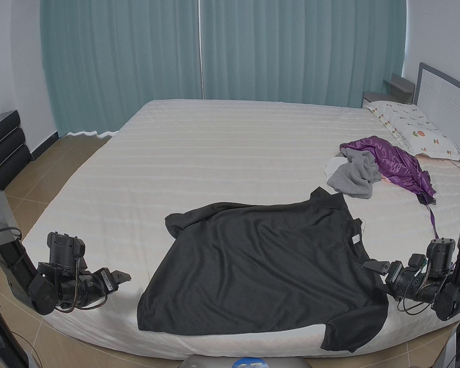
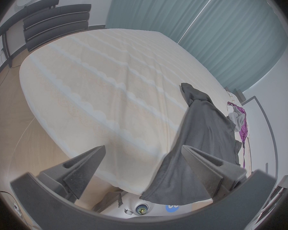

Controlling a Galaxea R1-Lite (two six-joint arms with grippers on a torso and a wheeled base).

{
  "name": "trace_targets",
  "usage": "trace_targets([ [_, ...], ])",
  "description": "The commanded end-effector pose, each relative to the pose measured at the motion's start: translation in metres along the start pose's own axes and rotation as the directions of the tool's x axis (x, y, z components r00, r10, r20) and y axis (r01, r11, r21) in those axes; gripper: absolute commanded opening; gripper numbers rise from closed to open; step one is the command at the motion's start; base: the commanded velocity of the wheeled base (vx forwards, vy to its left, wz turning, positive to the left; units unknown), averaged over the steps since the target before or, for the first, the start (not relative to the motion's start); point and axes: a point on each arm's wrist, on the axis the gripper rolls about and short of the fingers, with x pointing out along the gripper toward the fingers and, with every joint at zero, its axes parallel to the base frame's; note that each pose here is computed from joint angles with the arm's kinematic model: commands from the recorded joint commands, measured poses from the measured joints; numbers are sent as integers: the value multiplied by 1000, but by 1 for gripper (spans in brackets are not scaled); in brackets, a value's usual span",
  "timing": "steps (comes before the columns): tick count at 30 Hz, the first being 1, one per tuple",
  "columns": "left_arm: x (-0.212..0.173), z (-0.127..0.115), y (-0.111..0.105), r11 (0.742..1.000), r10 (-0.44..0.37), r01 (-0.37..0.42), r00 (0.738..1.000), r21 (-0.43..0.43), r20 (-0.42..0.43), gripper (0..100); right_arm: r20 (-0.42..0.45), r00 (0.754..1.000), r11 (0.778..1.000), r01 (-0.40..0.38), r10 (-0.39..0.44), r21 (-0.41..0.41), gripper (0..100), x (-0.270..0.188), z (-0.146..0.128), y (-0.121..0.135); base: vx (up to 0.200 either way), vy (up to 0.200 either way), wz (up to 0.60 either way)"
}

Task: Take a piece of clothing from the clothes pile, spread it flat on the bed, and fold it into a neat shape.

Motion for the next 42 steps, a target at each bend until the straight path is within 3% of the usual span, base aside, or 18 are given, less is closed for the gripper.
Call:
trace_targets([
  [1,-1,0,-1,1000,-4,4,1000,1,2,100,-5,1000,1000,3,-3,3,100,-1,-1,0,0,0,0],
  [12,0,14,-10,999,-39,40,998,-9,54,100,-7,1000,1000,-5,5,3,100,-1,-2,2,0,0,0],
  [16,10,40,-31,994,-102,107,986,-29,130,100,-7,1000,999,-9,9,36,100,-1,-2,3,0,0,0],
  [21,51,54,-56,989,-149,150,980,2,130,100,8,1000,998,-26,26,52,100,1,0,4,0,0,0],
  [26,88,55,-74,984,-179,176,977,30,116,100,15,999,997,-36,35,67,100,1,1,4,0,0,0],
  [34,91,47,-89,979,-205,204,972,18,116,100,9,999,997,-44,43,66,100,1,1,5,25,0,0],
  [42,97,46,-89,977,-213,212,972,17,101,100,-2,999,997,-48,49,61,100,1,-1,6,50,0,0],
])
